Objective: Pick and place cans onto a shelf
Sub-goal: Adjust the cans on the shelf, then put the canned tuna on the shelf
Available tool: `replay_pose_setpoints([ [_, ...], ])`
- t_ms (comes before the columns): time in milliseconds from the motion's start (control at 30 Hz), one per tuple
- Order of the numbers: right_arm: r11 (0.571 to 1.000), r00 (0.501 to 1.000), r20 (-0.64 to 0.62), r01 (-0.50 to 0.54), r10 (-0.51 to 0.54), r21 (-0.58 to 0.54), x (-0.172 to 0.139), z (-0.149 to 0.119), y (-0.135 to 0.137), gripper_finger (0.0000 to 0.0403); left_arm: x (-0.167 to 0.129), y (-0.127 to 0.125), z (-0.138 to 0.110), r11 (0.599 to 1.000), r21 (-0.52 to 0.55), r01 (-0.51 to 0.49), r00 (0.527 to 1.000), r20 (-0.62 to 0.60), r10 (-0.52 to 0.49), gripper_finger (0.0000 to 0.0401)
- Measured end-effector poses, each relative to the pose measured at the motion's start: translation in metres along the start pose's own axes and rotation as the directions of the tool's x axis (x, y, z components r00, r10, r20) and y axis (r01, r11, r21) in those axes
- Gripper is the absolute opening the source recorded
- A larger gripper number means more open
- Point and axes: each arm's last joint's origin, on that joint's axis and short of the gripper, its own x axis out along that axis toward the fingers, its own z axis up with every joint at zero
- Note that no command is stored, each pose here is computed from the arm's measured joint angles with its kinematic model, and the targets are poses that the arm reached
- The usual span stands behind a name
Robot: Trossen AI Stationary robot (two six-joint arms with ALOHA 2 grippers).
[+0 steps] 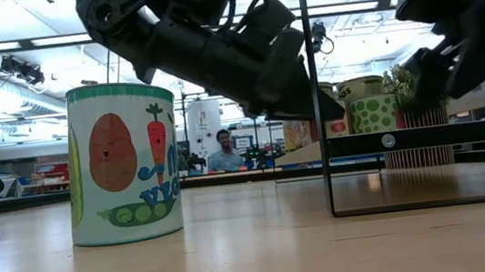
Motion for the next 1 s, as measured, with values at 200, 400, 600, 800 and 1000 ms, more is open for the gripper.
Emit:
replay_pose_setpoints([
  [200, 1.000, 0.992, -0.122, 0.020, -0.019, 0.007, -0.011, -0.006, 0.001, 0.0352, -0.004, -0.012, -0.006, 0.997, 0.074, 0.036, 0.998, -0.056, -0.032, 0.0126],
  [400, 0.997, 0.973, -0.225, -0.036, 0.050, 0.070, -0.021, -0.012, 0.000, 0.0352, -0.006, -0.016, -0.012, 0.994, 0.094, 0.048, 0.993, -0.111, -0.037, 0.0126],
  [600, 0.997, 0.949, -0.311, -0.040, 0.059, 0.067, -0.028, -0.026, 0.010, 0.0352, -0.007, -0.016, -0.014, 0.995, 0.083, 0.056, 0.989, -0.139, -0.044, 0.0126],
  [800, 1.000, 0.941, -0.339, 0.012, -0.005, 0.020, -0.031, -0.039, 0.021, 0.0352, -0.007, -0.016, -0.014, 0.995, 0.083, 0.056, 0.989, -0.142, -0.043, 0.0126],
  [1000, 0.998, 0.921, -0.388, 0.027, -0.045, -0.052, -0.027, -0.049, 0.029, 0.0352, -0.007, -0.016, -0.014, 0.995, 0.083, 0.056, 0.989, -0.143, -0.044, 0.0126],
])
